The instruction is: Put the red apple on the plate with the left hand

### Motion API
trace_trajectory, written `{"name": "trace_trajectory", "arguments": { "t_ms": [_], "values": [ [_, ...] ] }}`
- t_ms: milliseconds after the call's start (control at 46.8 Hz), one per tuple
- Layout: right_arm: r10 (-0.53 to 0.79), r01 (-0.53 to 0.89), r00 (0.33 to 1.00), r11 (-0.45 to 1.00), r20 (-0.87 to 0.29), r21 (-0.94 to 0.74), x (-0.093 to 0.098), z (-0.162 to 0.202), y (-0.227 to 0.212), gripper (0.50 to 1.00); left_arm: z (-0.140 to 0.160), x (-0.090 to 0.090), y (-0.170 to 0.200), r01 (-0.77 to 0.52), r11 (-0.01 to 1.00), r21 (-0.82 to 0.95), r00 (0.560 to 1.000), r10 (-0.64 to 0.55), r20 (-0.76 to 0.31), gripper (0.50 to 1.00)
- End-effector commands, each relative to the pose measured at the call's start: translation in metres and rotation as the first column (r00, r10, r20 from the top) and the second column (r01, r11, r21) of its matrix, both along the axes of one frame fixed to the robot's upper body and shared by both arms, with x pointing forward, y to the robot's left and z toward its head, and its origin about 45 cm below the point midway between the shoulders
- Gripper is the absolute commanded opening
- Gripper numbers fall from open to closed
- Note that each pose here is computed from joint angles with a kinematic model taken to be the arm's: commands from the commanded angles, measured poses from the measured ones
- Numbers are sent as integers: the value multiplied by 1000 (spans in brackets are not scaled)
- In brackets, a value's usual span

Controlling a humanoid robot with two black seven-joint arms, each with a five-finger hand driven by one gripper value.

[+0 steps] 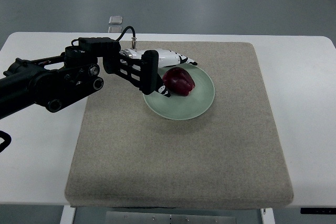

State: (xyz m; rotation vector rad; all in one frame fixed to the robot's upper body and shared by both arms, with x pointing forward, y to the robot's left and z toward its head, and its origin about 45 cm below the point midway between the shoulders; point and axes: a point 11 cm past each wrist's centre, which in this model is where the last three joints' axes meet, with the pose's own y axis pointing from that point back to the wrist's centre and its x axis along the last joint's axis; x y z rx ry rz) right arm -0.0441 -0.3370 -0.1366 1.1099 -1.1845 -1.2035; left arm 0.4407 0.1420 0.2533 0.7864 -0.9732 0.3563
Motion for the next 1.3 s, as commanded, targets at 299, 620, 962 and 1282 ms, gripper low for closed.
{"name": "trace_trajectory", "arguments": {
  "t_ms": [299,620,962,1282],
  "values": [
    [0,0,1000,1000,0,0,0,0,0,928,44,19,48,-250,908,-335,961,191,-198,999],
    [0,0,1000,1000,0,0,0,0,0,928,90,30,132,-565,523,-639,820,266,-507,999],
    [0,0,1000,1000,0,0,0,0,0,928,108,35,212,-747,124,-653,661,238,-711,999],
    [0,0,1000,1000,0,0,0,0,0,930,117,36,242,-768,-45,-639,623,180,-761,999]
  ]
}}
